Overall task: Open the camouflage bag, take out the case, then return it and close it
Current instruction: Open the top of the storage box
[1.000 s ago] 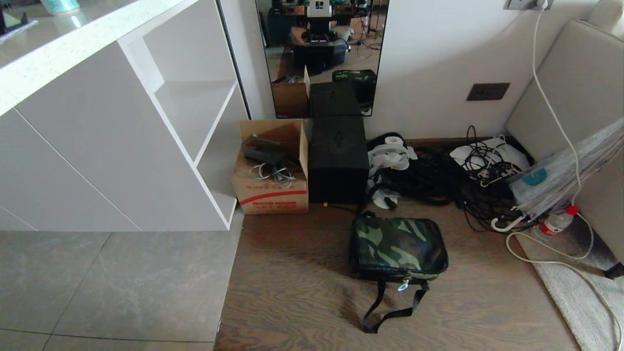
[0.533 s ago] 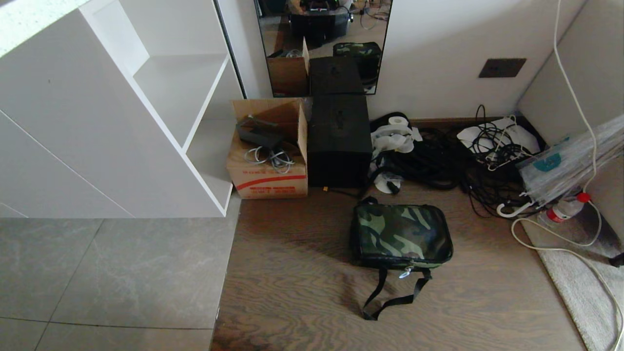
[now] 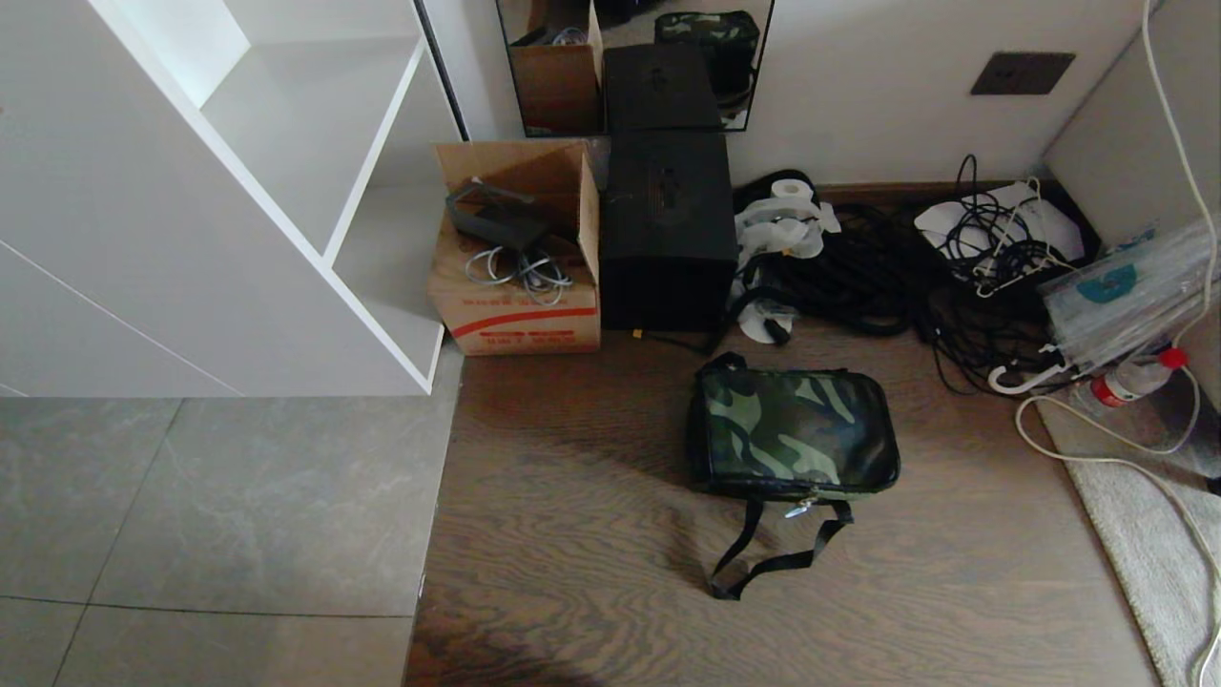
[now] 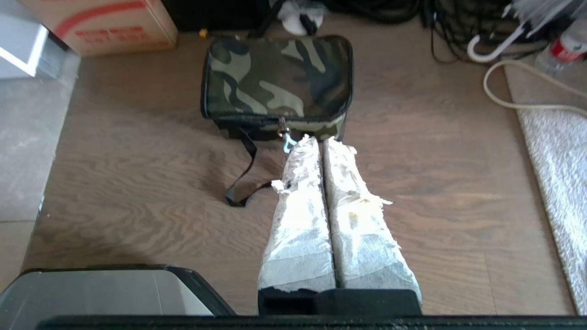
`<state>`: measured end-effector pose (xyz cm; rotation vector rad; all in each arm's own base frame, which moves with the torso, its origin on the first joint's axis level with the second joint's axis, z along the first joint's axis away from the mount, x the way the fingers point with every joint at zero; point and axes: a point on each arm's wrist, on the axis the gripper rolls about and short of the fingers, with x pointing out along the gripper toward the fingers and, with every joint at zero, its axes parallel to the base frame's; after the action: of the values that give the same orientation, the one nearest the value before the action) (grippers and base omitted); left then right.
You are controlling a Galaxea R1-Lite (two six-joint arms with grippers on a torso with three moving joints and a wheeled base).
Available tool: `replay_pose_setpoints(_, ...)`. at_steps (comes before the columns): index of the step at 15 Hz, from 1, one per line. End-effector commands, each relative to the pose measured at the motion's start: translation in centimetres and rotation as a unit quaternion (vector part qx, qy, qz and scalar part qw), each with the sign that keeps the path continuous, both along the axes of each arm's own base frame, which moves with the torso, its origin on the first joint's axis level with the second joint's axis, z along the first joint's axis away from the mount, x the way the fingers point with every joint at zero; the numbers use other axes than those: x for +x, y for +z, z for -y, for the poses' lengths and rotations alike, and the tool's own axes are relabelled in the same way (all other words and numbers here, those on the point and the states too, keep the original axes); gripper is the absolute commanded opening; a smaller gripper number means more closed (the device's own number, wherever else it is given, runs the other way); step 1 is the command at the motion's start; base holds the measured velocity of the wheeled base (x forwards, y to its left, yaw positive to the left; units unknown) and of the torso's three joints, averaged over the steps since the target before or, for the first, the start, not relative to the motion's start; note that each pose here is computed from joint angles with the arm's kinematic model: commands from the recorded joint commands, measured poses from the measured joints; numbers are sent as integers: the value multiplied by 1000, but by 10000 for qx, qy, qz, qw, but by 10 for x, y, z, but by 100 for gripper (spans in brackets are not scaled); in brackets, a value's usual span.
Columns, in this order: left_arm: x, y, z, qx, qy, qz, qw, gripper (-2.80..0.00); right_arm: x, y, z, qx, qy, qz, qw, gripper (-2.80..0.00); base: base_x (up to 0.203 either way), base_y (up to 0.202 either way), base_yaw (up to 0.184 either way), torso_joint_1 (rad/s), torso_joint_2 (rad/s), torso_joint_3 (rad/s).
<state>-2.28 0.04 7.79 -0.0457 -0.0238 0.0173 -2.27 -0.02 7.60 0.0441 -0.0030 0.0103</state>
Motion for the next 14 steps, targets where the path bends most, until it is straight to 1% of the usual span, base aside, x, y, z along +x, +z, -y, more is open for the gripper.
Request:
replay_pose_setpoints(1,1,-2,0,-3,3,-48,10000,-280,0,0,0,2,4,-7,10000,-280,0,0,0,-2,-2,-200)
replay_pose_setpoints(14,1,-3,0,-3,5,-56,10000,-280,0,0,0,2,0,-5,10000,-280,0,0,0,1,2,-199)
